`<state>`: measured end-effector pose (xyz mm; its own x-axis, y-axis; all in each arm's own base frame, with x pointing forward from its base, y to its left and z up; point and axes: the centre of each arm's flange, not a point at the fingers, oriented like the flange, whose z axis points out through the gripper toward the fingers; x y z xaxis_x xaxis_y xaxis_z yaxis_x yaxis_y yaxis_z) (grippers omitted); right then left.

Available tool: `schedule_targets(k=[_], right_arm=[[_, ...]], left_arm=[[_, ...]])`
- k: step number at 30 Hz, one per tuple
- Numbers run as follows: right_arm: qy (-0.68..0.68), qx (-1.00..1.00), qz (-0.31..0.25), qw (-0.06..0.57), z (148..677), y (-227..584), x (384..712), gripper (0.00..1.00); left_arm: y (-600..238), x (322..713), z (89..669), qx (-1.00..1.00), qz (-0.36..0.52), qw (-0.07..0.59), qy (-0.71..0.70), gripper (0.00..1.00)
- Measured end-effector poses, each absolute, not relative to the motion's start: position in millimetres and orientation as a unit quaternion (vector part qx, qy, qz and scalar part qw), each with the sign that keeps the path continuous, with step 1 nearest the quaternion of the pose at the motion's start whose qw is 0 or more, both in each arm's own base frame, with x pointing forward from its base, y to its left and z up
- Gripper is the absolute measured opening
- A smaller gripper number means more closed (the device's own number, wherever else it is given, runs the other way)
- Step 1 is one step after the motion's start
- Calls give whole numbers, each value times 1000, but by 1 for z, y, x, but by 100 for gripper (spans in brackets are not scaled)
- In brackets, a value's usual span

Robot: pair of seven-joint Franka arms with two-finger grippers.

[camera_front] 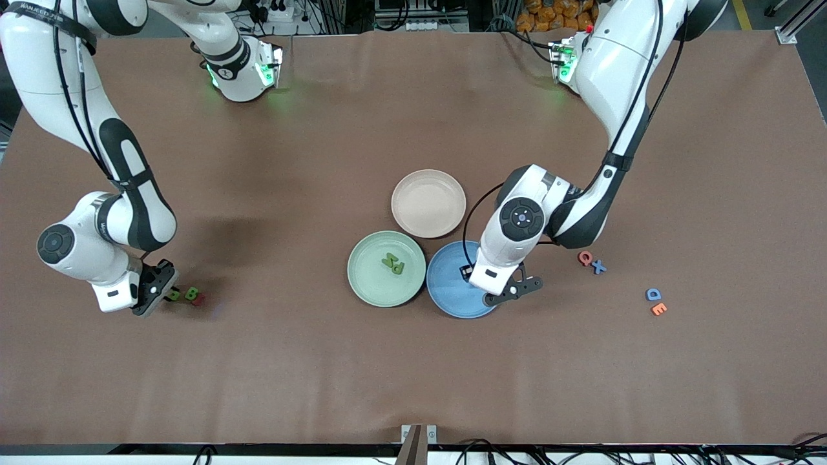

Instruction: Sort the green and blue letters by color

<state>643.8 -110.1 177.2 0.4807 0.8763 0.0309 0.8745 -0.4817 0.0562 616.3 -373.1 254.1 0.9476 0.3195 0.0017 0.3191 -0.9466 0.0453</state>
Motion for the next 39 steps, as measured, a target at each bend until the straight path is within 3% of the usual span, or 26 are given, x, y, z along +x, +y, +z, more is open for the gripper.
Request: schedule_targets(k=[3,15,28,39], right_arm=[[503,863,31,13,177,-110,644,25],[477,878,36,-12,198,-99,656,25],[369,928,10,-44,248,-28,659,25],[258,965,3,-51,278,58,656,25]], left_arm=[[-373,617,255,987,5,22,162,69],[-359,628,261,987,13,23,158,69],[-240,665,261,995,4,7,97,69],[-138,672,237,998,-17,-27,51,69]])
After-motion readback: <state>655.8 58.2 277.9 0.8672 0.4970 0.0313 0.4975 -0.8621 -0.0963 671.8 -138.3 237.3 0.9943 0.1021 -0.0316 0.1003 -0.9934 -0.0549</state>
